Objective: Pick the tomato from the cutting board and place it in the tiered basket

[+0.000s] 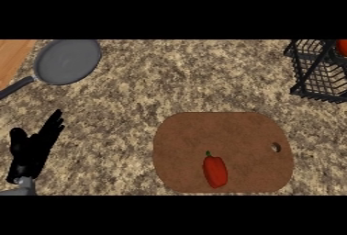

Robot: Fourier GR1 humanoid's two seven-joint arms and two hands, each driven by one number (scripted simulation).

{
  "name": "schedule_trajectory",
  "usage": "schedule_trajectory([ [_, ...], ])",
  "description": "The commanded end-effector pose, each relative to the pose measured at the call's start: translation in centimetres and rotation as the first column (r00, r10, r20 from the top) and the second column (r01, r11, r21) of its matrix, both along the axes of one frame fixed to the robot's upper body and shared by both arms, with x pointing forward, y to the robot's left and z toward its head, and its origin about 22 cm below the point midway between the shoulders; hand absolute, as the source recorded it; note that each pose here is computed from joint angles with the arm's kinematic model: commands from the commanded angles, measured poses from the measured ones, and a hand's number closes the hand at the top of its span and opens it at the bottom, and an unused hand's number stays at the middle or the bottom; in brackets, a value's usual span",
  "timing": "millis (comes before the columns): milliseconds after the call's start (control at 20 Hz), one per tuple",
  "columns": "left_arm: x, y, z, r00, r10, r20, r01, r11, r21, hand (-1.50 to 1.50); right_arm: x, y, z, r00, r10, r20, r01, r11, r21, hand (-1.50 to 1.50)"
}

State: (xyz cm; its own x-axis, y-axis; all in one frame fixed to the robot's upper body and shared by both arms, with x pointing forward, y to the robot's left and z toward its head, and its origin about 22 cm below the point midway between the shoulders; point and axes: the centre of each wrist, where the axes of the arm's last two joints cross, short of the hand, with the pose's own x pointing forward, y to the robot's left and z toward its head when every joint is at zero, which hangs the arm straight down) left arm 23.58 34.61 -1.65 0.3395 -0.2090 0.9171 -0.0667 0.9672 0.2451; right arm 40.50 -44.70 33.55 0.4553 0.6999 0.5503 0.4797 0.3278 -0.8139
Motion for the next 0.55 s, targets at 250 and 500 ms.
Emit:
schedule_trajectory([
  [250, -2.1, 1.5, -0.5, 0.999, 0.029, -0.022, -0.029, 1.000, 0.004, 0.00, -7.3, -8.5, 1.6, 0.957, 0.013, 0.289, -0.117, 0.931, 0.345, -1.50],
  [500, -2.8, 0.4, -0.9, 0.999, 0.033, -0.022, -0.033, 0.999, -0.011, 0.00, -10.7, -12.5, -3.2, 0.944, 0.069, 0.324, -0.209, 0.883, 0.420, -1.50],
])
